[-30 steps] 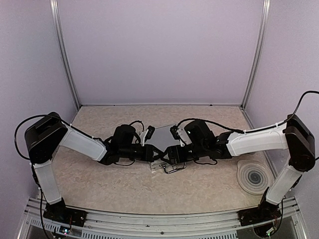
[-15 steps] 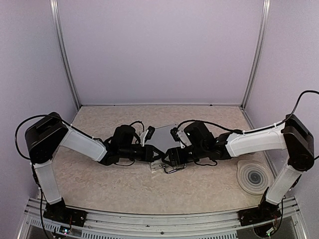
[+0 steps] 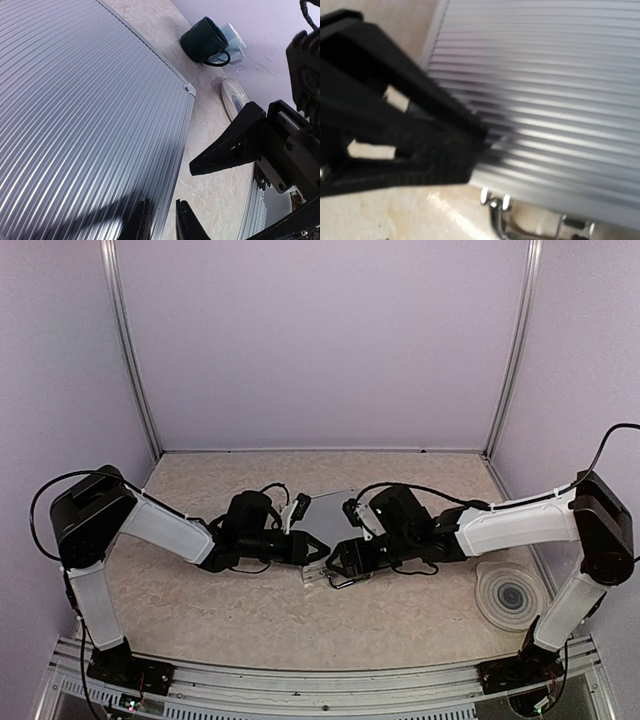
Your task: Pack up texas hold em set
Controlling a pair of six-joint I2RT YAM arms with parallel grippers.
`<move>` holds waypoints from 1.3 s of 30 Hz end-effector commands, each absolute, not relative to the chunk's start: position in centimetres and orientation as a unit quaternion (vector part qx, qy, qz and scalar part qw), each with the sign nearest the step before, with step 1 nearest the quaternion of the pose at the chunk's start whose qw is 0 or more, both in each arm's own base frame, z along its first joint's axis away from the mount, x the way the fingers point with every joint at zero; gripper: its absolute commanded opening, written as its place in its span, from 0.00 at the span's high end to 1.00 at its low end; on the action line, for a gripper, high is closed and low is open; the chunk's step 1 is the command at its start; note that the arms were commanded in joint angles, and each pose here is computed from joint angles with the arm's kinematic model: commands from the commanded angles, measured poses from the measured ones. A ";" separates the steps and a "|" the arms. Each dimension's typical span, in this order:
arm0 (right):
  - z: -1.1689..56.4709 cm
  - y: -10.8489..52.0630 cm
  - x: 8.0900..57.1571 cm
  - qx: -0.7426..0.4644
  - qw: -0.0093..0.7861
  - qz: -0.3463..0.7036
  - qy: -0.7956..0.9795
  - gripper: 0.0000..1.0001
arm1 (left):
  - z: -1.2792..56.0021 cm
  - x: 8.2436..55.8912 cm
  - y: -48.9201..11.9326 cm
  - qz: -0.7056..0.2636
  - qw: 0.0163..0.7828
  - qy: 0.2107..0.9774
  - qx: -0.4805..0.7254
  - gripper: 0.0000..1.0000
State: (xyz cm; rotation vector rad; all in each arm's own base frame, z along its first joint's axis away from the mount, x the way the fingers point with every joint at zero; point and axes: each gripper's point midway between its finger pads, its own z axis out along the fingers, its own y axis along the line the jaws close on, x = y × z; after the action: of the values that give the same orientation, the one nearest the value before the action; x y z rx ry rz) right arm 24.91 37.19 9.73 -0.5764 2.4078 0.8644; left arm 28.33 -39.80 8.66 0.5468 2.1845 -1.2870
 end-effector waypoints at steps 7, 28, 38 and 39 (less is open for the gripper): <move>6.6 36.0 23.3 -0.202 0.231 0.295 0.905 0.23 | 8.2 27.8 -39.5 -0.470 0.255 0.818 0.211 0.81; 3.9 36.3 25.6 -0.208 0.228 0.256 0.916 0.22 | 8.9 27.6 -39.3 -0.472 0.262 0.814 0.213 0.81; 5.4 38.4 24.7 -0.223 0.215 0.324 0.894 0.22 | 9.0 27.8 -39.5 -0.471 0.262 0.814 0.215 0.81; 6.2 38.5 24.7 -0.222 0.218 0.336 0.889 0.22 | 9.0 27.8 -39.5 -0.470 0.263 0.815 0.214 0.81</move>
State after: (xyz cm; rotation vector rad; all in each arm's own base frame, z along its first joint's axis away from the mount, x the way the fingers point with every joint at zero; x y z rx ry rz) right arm 25.04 37.17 4.04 -0.5941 2.5215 0.7827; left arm 28.13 -39.63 8.71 0.5612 2.1926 -1.2762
